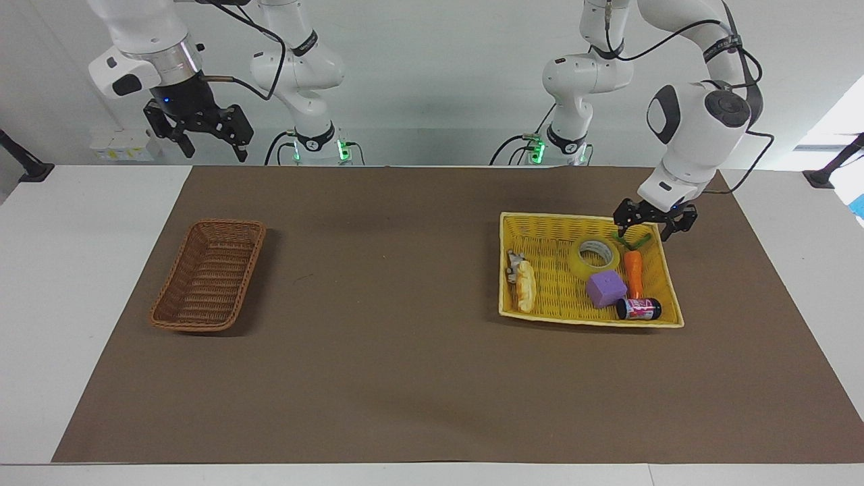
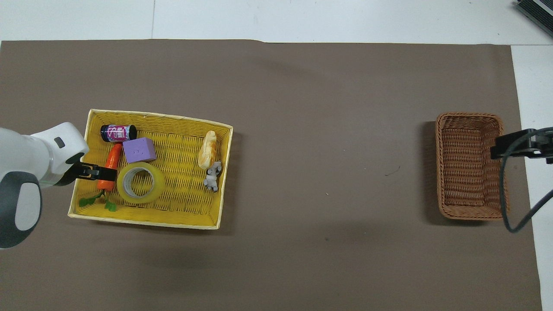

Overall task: Move tape to another basket
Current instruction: 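Reach the left gripper into the yellow tray to the tape roll, then grasp the yellow tape roll with the left gripper and lift it, then carry the tape toward the basket while the right gripper reaches toward it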

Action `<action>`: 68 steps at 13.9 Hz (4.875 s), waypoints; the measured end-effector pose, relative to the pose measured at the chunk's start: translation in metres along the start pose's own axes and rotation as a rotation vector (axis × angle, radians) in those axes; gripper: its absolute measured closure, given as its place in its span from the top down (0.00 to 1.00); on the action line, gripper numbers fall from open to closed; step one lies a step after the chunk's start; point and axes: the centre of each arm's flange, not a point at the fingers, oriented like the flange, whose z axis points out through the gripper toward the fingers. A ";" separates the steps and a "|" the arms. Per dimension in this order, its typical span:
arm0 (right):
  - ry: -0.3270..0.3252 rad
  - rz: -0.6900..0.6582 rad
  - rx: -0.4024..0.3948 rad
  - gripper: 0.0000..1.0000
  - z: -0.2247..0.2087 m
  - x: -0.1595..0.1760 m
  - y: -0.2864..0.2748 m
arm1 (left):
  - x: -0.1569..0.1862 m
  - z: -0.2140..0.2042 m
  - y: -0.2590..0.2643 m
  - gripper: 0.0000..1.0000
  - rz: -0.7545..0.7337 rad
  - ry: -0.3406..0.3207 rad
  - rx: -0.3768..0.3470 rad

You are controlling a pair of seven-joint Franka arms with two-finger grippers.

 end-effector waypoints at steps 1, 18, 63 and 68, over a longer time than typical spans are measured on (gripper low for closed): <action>0.000 0.000 0.000 1.00 0.000 0.000 0.000 | -0.006 0.017 0.002 1.00 0.002 0.006 0.001; -0.001 0.000 0.000 1.00 0.000 0.000 0.000 | -0.025 0.101 0.025 0.25 0.030 0.011 -0.012; -0.053 -0.131 0.605 1.00 0.069 -0.028 -0.110 | -0.008 -0.182 0.431 0.10 -0.310 0.045 -0.624; -0.070 -0.071 0.697 1.00 0.069 -0.025 -0.100 | -0.009 -0.182 0.433 0.10 -0.310 0.040 -0.627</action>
